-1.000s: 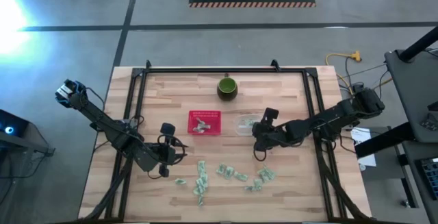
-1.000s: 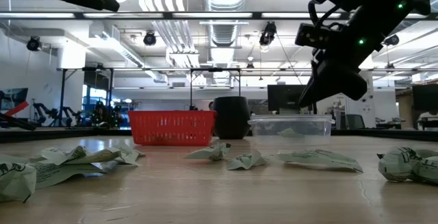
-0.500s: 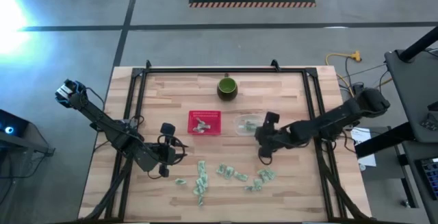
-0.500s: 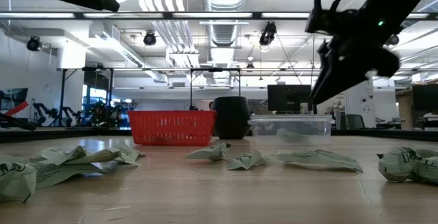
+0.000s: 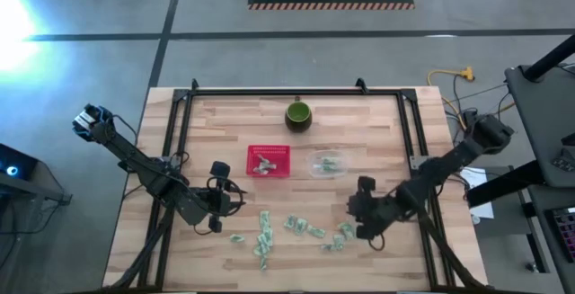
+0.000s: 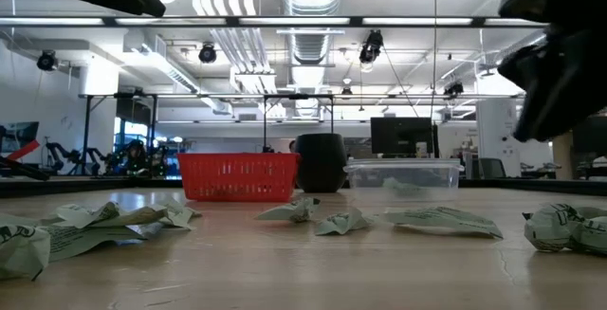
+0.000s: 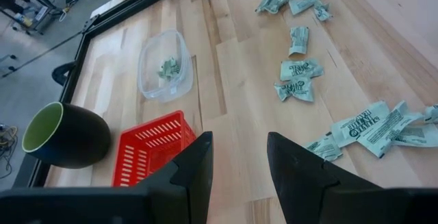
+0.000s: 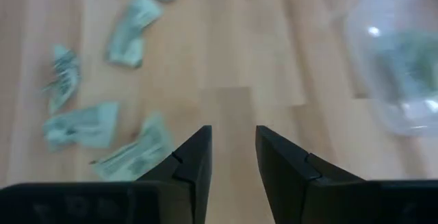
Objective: Pick and place items into bin
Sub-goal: Put the stevia packet into the transparent bin
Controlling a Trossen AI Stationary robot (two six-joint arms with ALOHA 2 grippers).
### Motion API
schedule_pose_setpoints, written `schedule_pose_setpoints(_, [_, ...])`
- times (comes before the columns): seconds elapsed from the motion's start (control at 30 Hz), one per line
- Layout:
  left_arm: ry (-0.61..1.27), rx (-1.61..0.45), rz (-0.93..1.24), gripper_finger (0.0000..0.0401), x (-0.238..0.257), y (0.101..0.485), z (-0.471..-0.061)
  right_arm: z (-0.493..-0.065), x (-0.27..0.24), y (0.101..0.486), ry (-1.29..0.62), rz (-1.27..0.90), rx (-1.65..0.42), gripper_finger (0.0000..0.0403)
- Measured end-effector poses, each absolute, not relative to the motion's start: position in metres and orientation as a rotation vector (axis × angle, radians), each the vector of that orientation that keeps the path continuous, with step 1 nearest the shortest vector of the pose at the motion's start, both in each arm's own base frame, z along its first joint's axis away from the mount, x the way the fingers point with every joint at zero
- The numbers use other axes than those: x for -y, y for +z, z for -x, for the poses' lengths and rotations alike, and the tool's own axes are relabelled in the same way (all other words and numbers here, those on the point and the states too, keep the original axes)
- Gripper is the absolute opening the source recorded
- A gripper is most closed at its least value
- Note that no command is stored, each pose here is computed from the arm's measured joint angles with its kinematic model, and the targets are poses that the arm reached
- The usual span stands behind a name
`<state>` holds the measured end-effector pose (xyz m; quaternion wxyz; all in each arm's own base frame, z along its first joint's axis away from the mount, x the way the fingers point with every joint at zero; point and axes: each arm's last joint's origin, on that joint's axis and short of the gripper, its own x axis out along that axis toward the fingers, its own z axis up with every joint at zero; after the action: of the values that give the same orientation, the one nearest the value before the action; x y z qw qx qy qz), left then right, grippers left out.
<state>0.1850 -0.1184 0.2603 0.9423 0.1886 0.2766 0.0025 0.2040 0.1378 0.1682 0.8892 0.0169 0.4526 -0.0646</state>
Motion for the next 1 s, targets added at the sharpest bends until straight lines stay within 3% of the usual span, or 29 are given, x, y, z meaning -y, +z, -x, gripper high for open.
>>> schedule_pose_setpoints(0.37, [-0.001, -0.568, -0.408, 0.0123, 0.118, 0.26, -0.185, -0.212, -0.164, 0.139, -0.073, -0.026, -0.94, 0.0104])
schedule_pose_setpoints(1.0, [-0.002, -0.599, -0.432, 0.0123, 0.123, 0.247, -0.191, -0.213, -0.165, 0.127, -0.107, -0.103, -0.968, 0.0179])
